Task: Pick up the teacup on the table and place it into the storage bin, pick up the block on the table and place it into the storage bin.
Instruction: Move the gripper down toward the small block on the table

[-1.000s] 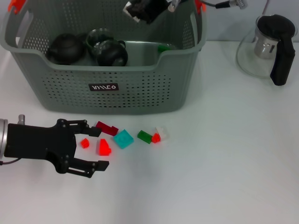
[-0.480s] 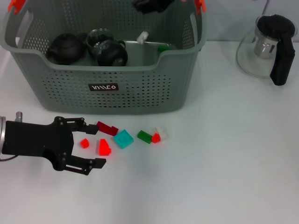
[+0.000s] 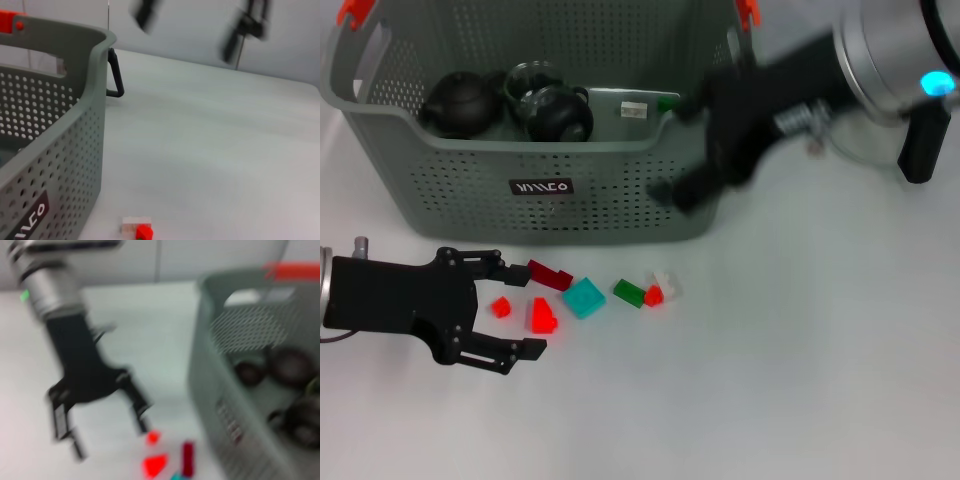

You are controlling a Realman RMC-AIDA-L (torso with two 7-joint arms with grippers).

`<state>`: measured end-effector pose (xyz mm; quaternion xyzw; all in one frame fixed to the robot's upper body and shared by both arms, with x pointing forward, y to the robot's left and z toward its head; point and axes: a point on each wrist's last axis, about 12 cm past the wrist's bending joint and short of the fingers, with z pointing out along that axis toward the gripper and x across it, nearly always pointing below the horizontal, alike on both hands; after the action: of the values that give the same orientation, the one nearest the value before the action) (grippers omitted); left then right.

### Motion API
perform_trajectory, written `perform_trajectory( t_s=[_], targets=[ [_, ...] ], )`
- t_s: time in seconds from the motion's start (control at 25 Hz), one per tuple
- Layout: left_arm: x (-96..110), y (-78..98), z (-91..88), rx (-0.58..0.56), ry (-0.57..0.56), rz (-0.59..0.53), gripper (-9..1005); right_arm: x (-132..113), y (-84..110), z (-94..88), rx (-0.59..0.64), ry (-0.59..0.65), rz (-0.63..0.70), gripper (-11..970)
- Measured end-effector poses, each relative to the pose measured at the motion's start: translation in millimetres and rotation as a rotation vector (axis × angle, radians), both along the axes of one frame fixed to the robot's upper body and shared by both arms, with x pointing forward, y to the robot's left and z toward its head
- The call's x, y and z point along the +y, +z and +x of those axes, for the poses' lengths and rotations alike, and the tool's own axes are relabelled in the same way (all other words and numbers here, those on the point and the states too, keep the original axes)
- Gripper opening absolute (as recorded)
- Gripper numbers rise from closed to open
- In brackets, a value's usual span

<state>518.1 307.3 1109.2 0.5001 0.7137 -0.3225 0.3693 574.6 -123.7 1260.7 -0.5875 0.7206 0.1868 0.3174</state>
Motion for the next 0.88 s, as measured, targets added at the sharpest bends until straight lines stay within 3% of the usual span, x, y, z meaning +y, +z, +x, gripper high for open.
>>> perform_trajectory(
  t_s=[0.2, 0.52, 0.88],
  targets=[
    [-0.6, -1.5, -1.9, 0.004, -0.001, -0.004, 903, -6.1, -25.0, -9.5, 0.13, 0.031, -0.083, 946],
    [-2.1, -2.9, -3.4, 0.01, -0.004, -0.011, 903, 13.6, -74.9, 6.3, 0.235, 0.044, -0.199, 946],
    [-3.7, -5.4, -3.6, 0.01, -0.005, -0.015, 903, 28.8, -121.7, 27.6, 0.19, 0.002, -0.227, 946]
  ],
)
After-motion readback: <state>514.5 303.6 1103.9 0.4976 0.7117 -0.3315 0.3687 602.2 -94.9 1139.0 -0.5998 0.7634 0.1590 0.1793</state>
